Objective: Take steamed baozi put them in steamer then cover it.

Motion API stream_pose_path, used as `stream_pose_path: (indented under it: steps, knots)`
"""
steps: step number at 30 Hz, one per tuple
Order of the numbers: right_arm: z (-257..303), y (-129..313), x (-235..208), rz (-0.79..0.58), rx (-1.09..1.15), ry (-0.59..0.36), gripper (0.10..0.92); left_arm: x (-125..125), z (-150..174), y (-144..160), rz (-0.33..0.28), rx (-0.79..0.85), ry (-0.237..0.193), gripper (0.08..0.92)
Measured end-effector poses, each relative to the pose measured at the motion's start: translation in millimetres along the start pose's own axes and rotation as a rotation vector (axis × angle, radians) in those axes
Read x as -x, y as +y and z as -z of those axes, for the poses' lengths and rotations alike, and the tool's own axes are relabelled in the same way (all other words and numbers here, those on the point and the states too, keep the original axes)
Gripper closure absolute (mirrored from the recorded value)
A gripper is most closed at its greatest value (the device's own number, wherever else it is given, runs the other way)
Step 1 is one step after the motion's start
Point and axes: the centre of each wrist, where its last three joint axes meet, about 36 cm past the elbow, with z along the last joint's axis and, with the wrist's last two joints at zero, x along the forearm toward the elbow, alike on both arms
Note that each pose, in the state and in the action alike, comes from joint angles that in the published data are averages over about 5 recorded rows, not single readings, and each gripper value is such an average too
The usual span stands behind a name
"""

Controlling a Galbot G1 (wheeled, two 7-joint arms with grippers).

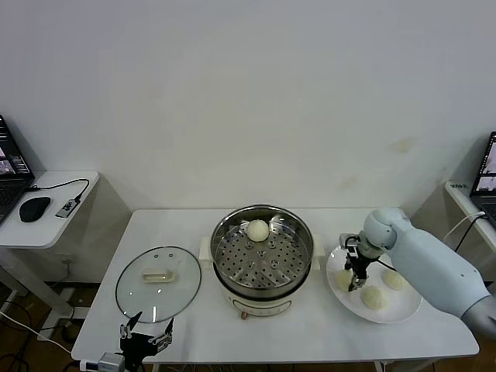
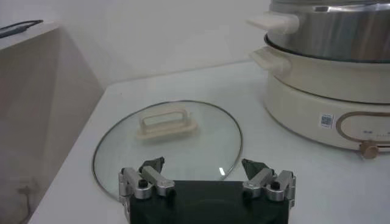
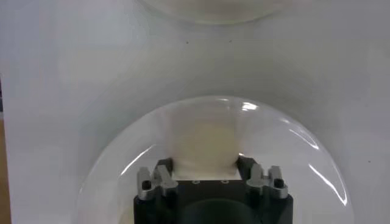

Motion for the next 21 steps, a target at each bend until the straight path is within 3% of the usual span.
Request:
stream_pose_path:
  steps: [10,21]
  knots:
    - [1.2,-13.6,-71.9,-0.044,0.003,-0.032,0.445,3.8,6.4,-0.4,0.005,0.002,-0.021,0.177]
    - [68.5,-41.7,-197.3,-0.099,-0.053,-0.118,0.437,1.3,17.9,6.8,0.045,0.031,-0.030,0.177]
